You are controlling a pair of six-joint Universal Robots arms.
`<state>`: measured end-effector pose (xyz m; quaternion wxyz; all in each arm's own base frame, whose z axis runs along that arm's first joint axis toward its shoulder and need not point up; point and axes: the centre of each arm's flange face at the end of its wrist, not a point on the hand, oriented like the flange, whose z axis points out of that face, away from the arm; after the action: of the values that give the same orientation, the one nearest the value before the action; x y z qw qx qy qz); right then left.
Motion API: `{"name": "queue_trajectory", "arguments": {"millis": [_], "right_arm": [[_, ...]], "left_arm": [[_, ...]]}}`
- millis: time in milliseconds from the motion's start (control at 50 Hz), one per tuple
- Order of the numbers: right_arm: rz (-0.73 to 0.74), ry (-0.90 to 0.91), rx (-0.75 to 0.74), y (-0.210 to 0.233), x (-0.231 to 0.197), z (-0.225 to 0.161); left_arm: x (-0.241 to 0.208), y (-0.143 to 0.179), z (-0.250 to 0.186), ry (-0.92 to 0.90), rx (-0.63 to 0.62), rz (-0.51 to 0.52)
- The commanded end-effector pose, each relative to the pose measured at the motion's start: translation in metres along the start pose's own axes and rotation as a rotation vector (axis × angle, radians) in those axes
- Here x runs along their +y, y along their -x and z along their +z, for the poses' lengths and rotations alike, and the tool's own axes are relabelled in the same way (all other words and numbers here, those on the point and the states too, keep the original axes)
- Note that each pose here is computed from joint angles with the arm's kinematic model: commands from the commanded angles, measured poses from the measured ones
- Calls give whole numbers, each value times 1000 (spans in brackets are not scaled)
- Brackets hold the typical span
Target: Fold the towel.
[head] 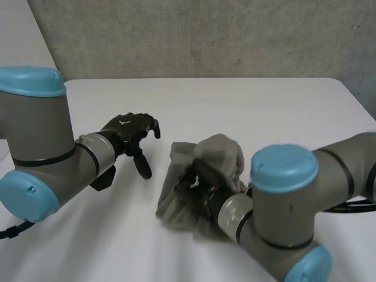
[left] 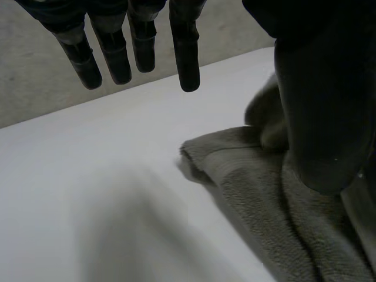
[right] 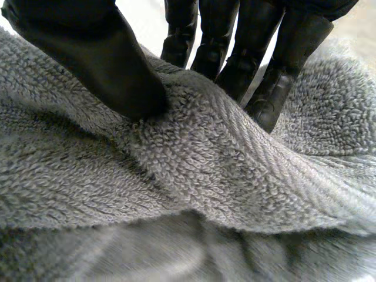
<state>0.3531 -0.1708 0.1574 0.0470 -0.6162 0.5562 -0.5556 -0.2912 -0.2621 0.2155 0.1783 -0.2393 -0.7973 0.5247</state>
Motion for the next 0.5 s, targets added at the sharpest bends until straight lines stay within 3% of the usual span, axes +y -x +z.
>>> {"name": "queue_trajectory", "arguments": {"millis": [20, 160, 220, 360, 500], "right_arm": [[192, 8, 229, -67, 14, 7], [396, 112, 510, -130, 55, 5], [418, 149, 559, -139, 66, 5], [422, 179, 563, -139, 75, 9], [429, 202, 555, -138, 81, 10]], "left_arm": [[11, -6, 6, -2, 30, 7], [30, -20, 12, 49, 63, -1], [40, -32, 12, 74, 90, -3], [63, -54, 17, 105, 121, -53], [77, -50, 32, 28, 27, -69]]}}
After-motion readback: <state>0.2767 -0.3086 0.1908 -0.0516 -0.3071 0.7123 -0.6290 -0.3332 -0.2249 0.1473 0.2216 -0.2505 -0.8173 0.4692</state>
